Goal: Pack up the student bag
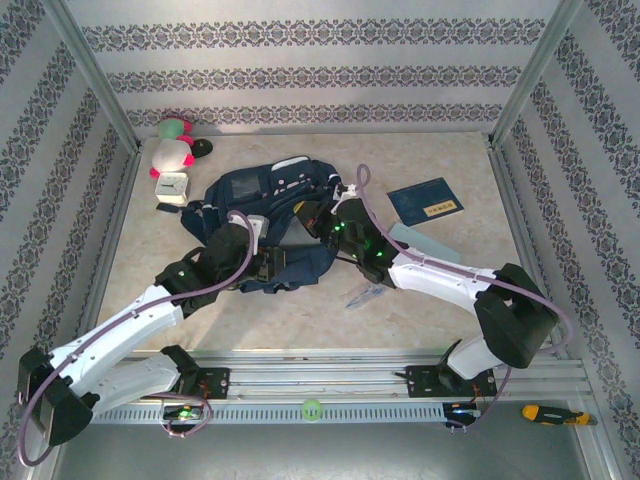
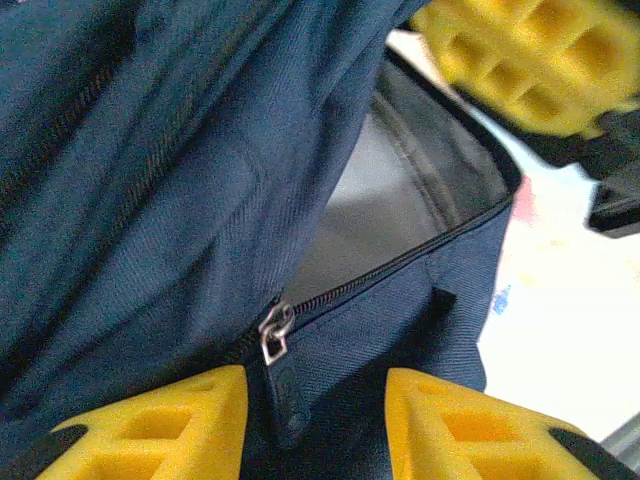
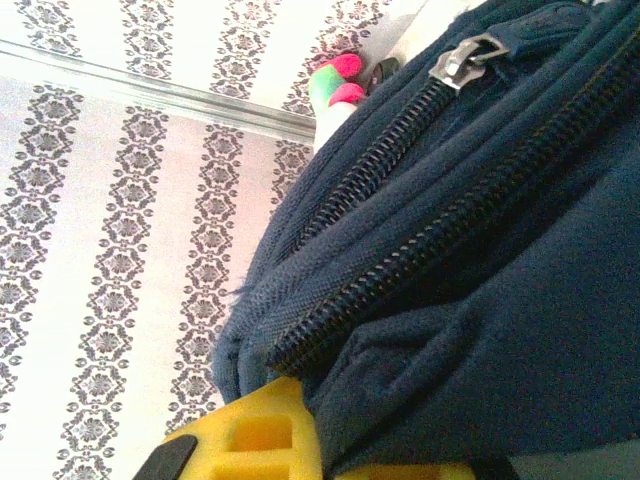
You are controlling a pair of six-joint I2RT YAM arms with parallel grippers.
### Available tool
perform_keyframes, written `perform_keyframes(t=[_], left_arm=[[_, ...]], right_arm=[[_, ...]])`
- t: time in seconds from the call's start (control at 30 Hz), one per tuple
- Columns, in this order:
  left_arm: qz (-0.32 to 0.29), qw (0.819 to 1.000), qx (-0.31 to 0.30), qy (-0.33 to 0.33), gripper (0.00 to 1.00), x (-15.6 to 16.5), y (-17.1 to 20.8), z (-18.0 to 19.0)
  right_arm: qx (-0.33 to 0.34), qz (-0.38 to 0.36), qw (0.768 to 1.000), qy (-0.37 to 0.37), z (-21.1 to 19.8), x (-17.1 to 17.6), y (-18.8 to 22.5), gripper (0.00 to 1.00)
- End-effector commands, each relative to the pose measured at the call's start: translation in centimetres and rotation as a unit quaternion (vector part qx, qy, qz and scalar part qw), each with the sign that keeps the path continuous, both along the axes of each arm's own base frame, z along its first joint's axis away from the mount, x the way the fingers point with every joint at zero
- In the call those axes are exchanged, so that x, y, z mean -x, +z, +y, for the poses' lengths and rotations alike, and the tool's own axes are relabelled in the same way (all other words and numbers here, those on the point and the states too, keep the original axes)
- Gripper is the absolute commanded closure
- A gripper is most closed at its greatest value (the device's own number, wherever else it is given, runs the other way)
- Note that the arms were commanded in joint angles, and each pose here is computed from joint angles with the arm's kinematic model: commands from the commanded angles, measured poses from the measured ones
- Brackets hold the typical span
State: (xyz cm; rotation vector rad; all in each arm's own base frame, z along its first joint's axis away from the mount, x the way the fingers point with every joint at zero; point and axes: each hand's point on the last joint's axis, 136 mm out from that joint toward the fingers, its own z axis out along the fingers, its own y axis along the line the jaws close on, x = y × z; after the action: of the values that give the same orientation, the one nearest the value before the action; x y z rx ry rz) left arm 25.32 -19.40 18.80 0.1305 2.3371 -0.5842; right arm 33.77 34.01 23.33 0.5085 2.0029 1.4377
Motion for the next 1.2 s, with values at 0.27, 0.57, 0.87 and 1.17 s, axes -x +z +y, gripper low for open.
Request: perform_keyframes(t=[0.27,0.57,0.87,1.17], left_arm=[[0.070,0.989,-0.045,0.121,0.64,-0.3,-2.9,2.7],[0.081,0.988,-0.033,0.129,0.72,-0.7,-4.6,2.1],[0.094,0.986,-0.005,0.136,1.00,-1.4,-4.8,0.8],[0.136,0.979,0.060,0.137,1.00,-0.5,-5.4,0.1]], right_arm=[[-0.038,-0.070,0.997,-0.012,1.4,-0.5,4.4,1.00],[-0.028,-0.078,0.997,0.001,2.5,0.3,4.4,1.00],[0.010,-0.064,0.998,0.016,2.6,1.8,1.6,1.00],[0.064,-0.067,0.994,0.052,2.3,3.6,-2.2,1.00]])
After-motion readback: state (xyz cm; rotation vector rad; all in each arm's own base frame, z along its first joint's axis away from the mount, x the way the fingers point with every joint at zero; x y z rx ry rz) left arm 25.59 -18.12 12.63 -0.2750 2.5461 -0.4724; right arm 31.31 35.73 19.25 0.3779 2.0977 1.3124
